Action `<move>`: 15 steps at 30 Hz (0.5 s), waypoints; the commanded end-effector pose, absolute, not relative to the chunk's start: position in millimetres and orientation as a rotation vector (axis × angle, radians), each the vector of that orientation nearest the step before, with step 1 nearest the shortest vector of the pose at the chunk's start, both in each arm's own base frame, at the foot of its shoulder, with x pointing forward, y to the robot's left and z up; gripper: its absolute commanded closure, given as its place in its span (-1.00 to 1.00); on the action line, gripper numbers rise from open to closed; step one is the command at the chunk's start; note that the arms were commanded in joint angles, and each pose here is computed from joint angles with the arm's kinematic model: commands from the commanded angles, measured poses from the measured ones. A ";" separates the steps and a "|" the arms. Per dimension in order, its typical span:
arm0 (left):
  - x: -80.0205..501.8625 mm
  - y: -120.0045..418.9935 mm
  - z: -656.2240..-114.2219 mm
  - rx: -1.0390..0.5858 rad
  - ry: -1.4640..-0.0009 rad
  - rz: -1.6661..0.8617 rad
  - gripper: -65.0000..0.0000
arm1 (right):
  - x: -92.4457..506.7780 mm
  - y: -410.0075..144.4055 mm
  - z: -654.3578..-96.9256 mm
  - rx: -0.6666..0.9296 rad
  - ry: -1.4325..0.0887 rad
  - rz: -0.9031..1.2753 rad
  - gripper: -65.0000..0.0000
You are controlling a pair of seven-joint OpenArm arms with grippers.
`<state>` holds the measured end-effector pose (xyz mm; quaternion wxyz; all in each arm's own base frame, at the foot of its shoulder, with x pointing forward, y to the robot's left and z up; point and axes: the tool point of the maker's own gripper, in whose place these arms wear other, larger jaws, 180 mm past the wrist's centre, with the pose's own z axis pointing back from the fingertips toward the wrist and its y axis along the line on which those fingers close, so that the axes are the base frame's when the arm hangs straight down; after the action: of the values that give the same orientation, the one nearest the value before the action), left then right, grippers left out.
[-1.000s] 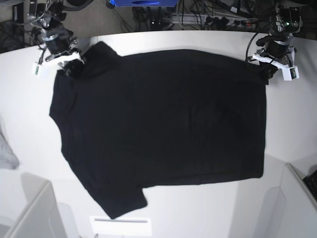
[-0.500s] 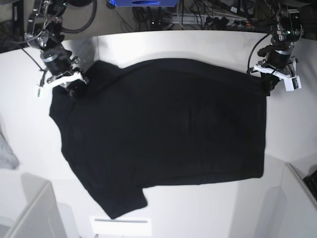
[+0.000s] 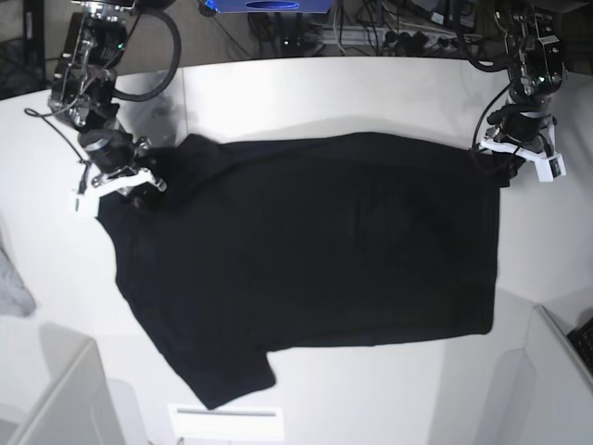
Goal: Fold the T-shirt properly
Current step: 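Lift the shoulder corners with both grippers and drag the shirt toward the arms, then hold the shoulders with both grippers and pull the shirt flat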
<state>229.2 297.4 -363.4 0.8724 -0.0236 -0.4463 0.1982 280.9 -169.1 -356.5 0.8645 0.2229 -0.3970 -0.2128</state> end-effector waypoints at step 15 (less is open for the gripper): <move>270.0 299.3 -347.7 -0.090 -0.944 0.420 1.00 | 336.8 -178.5 -349.8 0.505 -0.884 -0.479 1.00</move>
<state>264.0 294.3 -359.5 0.8766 -0.0487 -0.4318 0.2065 328.3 -175.0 -364.0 0.8555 0.2369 -0.3970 -0.2333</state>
